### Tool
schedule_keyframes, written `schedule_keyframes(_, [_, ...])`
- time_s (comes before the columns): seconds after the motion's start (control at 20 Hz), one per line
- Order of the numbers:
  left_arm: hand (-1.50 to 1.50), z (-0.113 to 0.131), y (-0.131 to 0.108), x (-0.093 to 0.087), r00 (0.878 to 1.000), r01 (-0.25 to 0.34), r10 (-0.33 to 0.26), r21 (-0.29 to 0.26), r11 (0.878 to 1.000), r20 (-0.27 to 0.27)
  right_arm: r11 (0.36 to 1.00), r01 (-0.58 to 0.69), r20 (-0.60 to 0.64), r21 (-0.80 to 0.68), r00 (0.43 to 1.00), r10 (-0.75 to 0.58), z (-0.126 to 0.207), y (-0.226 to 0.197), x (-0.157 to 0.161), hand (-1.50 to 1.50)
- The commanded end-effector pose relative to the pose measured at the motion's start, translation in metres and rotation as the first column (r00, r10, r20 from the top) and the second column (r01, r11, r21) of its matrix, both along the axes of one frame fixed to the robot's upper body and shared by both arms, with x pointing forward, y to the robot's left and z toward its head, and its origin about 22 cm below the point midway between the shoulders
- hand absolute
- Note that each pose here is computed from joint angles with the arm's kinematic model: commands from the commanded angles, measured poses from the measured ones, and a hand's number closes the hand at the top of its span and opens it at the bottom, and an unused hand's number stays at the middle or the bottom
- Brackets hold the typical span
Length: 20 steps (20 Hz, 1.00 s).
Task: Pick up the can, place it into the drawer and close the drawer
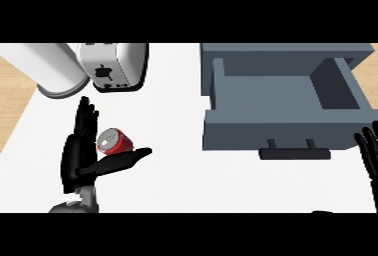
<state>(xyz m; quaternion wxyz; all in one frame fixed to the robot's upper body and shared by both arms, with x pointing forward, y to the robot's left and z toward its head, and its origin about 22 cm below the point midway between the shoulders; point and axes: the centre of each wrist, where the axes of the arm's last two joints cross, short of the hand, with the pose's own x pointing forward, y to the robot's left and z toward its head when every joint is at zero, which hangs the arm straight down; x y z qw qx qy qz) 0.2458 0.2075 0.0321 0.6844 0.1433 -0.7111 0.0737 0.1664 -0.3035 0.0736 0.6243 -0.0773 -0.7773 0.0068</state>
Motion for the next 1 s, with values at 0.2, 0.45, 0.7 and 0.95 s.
schedule_keyframes(0.2, [-1.50,-0.011,0.032,-0.002,0.999,-0.035,0.035,0.001,0.999,-0.009,1.000,-0.010,-0.004,-0.007,1.000,0.010,0.009,-0.003,-0.002,-1.50])
schedule_keyframes(0.45, [-1.50,-0.041,0.034,-0.018,0.999,-0.032,0.033,0.013,0.999,-0.040,1.000,0.008,-0.013,-0.018,1.000,-0.009,0.010,0.019,-0.002,-1.50])
schedule_keyframes(0.7, [-1.50,-0.062,0.045,-0.019,0.998,-0.053,0.054,0.020,0.998,-0.041,1.000,-0.007,0.004,-0.002,1.000,0.007,0.011,0.025,0.001,-1.50])
schedule_keyframes(0.95, [-1.50,-0.070,0.058,-0.023,0.998,-0.051,0.051,0.007,0.999,-0.041,1.000,-0.005,0.019,-0.014,1.000,0.005,-0.011,0.005,0.009,-1.50])
